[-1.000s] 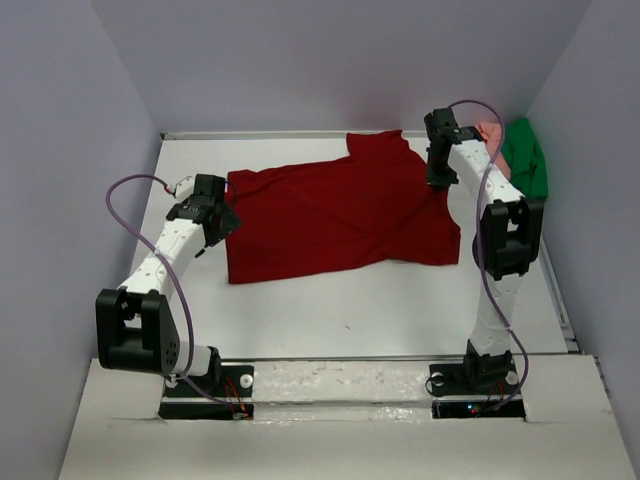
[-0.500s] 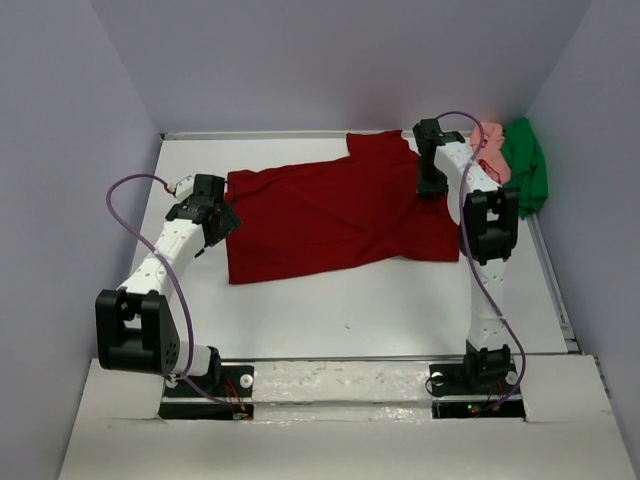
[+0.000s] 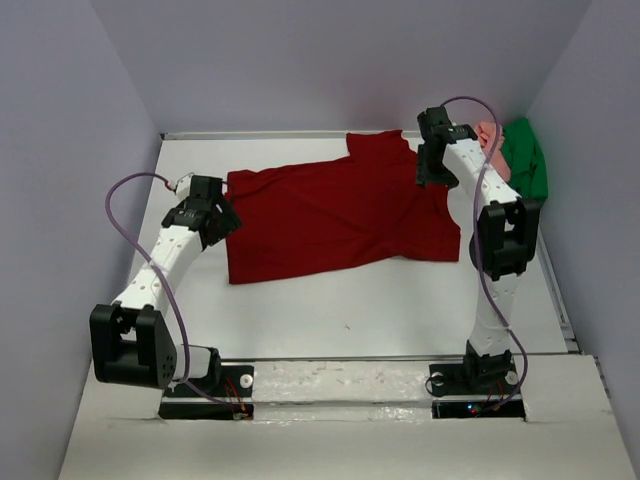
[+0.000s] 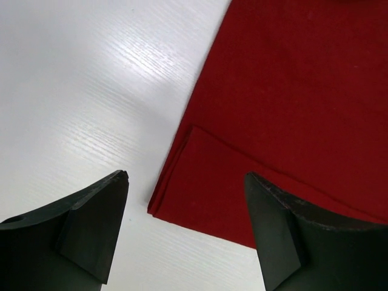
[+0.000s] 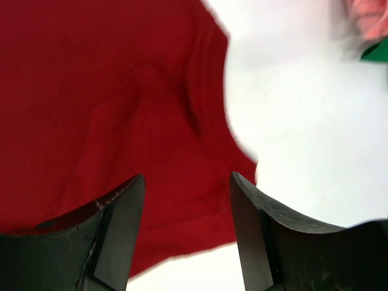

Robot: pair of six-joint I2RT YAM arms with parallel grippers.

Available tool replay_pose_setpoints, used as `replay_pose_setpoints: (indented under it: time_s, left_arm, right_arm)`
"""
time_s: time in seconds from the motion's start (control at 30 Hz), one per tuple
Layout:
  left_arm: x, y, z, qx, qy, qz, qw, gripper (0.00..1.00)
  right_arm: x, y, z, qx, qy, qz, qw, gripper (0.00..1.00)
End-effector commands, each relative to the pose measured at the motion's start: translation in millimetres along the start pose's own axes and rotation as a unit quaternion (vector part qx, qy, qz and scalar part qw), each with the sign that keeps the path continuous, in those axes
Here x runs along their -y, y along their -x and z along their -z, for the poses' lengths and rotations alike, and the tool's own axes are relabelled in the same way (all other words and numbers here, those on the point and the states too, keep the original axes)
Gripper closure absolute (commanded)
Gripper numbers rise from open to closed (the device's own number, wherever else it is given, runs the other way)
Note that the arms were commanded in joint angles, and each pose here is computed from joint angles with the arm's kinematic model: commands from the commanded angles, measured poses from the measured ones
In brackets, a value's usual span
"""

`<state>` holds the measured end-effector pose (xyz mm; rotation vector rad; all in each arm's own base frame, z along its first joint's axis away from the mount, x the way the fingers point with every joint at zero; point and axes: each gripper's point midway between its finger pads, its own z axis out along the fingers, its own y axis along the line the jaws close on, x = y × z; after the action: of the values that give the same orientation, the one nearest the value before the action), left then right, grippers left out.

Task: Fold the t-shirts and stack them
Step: Fold the tshirt

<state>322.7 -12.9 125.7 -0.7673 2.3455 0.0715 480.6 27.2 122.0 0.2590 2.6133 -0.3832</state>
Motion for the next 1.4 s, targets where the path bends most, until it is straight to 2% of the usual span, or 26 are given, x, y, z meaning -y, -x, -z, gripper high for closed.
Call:
replay_pose_setpoints:
  time_s: [0.0,0.03,0.07,0.1,0.13,0.17,0.2,0.23,0.33,0.4,0.53,0.63,0.83,0.9,0.93,1.07,1.17,1.2,1.27,1.37]
  left_arm:
    - [17.7,5.4,18.6,0.012,-0.069,-0.021,0.997,0.15]
    - [23.0,1.7,23.5,0.004,-0.089,-0.021,0.996,0.22]
    - [24.9,-0.2,26.5,-0.001,-0.097,-0.019,0.995,0.3]
    - [28.4,-3.5,29.8,-0.008,-0.109,-0.021,0.994,0.48]
    - [32.5,-8.3,37.0,-0.018,-0.128,-0.024,0.991,0.99]
    - [35.4,-14.3,38.8,-0.025,-0.142,-0.024,0.989,1.0]
    - [36.8,-19.5,41.8,-0.032,-0.154,-0.028,0.987,1.0]
    - [48.0,-20.5,53.3,-0.029,-0.194,-0.032,0.98,1.0]
    - [65.0,-30.8,59.5,-0.038,-0.254,-0.036,0.966,1.0]
    - [76.9,-47.7,61.0,-0.074,-0.279,-0.039,0.957,1.0]
    - [91.7,-81.4,51.8,-0.127,-0.289,-0.04,0.948,1.0]
    - [96.8,-92.2,43.4,-0.134,-0.279,-0.04,0.95,1.0]
    - [104.8,-102.3,27.9,-0.171,-0.262,-0.053,0.948,1.0]
    - [100.3,-94.8,22.6,-0.161,-0.233,-0.056,0.958,1.0]
    - [93.1,-87.3,15.9,-0.137,-0.202,-0.058,0.968,0.94]
    - [75.2,-63.1,8.5,-0.085,-0.134,-0.05,0.986,0.73]
    - [65.6,-52.0,2.7,-0.069,-0.085,-0.051,0.993,0.46]
    - [62.2,-50.4,0.2,-0.066,-0.071,-0.051,0.994,0.33]
    - [50.9,-42.9,-5.4,-0.051,-0.029,-0.047,0.997,0.25]
    - [37.2,-40.2,-17.3,-0.041,0.021,-0.044,0.998,0.26]
  right_arm:
    - [-41.4,-14.0,56.3,0.036,0.074,0.01,0.997,0.37]
    - [-51.0,-28.1,65.7,0.033,0.09,0.012,0.995,0.4]
    - [-56.0,-35.9,69.0,0.03,0.101,0.015,0.994,0.48]
    - [-55.9,-42.6,70.3,0.025,0.107,0.011,0.994,0.65]
    - [-60.3,-42.7,83.8,0.04,0.126,-0.001,0.991,1.0]
    - [-57.2,-61.0,76.1,0.023,0.122,0.0,0.992,1.0]
    - [-60.4,-68.7,77.8,0.024,0.132,0.002,0.991,1.0]
    - [-65.1,-61.6,88.8,0.052,0.162,-0.004,0.985,1.0]
    - [-65.5,-78.7,84.6,0.039,0.173,-0.002,0.984,1.0]
    - [-64.4,-84.8,80.9,0.033,0.17,0.002,0.985,1.0]
    - [-65.6,-91.2,72.4,0.023,0.165,0.005,0.986,1.0]
    - [-66.5,-93.3,64.6,0.017,0.156,0.008,0.988,1.0]
    - [-81.0,-94.8,62.8,0.008,0.19,0.027,0.981,1.0]
    - [-84.0,-92.7,66.9,0.013,0.203,0.031,0.979,1.0]
    - [-84.3,-92.9,68.3,0.013,0.206,0.034,0.978,1.0]
    - [-81.7,-90.2,73.5,0.02,0.207,0.036,0.977,1.0]
    - [-80.5,-85.7,82.0,0.032,0.215,0.036,0.975,1.0]
    - [-79.0,-85.4,82.7,0.034,0.213,0.036,0.976,1.0]
    - [-76.4,-83.7,85.9,0.04,0.211,0.038,0.976,1.0]
    - [-71.0,-83.6,87.5,0.045,0.203,0.041,0.977,1.0]
